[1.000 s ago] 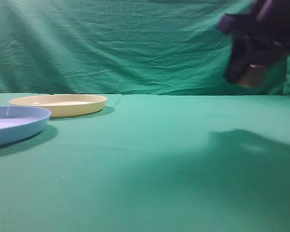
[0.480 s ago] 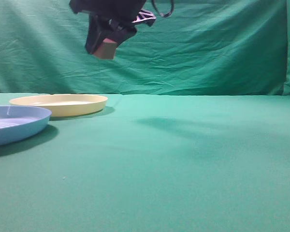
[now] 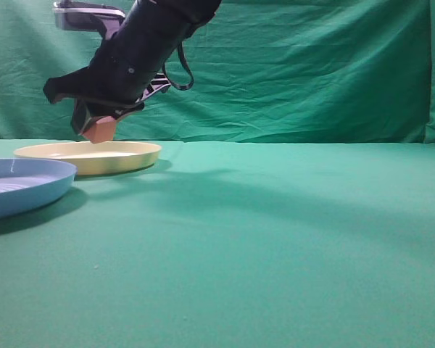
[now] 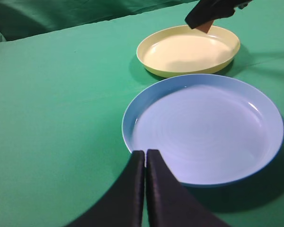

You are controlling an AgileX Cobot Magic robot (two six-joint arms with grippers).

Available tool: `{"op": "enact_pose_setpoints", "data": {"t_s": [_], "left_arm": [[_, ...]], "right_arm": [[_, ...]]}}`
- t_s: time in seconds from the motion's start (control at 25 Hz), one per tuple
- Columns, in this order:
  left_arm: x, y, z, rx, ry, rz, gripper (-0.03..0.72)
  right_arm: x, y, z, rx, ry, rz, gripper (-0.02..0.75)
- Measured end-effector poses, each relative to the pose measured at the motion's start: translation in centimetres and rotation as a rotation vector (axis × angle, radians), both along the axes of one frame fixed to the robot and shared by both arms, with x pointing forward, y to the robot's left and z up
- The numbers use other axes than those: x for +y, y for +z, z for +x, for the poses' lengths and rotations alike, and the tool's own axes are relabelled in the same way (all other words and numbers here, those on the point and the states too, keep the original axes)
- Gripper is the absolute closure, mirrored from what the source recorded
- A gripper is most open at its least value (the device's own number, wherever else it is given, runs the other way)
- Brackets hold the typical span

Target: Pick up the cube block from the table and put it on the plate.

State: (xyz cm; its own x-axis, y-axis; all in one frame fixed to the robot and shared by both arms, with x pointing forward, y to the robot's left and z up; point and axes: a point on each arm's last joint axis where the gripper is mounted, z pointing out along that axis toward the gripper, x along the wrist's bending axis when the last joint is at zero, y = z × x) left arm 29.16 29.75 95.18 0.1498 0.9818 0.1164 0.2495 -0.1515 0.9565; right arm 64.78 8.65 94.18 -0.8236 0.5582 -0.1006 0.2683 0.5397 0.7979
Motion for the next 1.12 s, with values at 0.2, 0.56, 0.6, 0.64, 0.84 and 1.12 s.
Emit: {"op": "enact_pose_setpoints", "data": {"t_s": [0.2, 0.56, 0.6, 0.64, 0.84, 1.12], "left_arm": [[0.0, 0.0, 0.0, 0.000, 0.000, 0.000, 0.688], [0.0, 0.0, 0.0, 0.000, 0.000, 0.000, 0.688], [0.0, 0.0, 0.0, 0.000, 0.000, 0.000, 0.688], [0.0, 0.0, 0.0, 0.000, 0.000, 0.000, 0.688], [0.0, 0.0, 0.0, 0.000, 0.000, 0.000, 0.688], [0.0, 0.0, 0.0, 0.000, 0.000, 0.000, 0.688]], "right_arm": [[0.3, -1.1, 0.1, 0.002, -0.008, 0.009, 0.377], [-0.1, 1.0, -0.3, 0.034, 0.013, 0.007, 0.164], [-0.5, 2.5, -0.6, 0.044, 0.029, -0.004, 0.217], [-1.0, 3.9, -1.0, 0.063, 0.045, -0.022, 0.281], [-6.0, 13.3, -3.0, 0.232, -0.073, -0.017, 0.666], [-13.4, 22.0, -7.5, 0.290, -0.199, -0.137, 0.738]]}}
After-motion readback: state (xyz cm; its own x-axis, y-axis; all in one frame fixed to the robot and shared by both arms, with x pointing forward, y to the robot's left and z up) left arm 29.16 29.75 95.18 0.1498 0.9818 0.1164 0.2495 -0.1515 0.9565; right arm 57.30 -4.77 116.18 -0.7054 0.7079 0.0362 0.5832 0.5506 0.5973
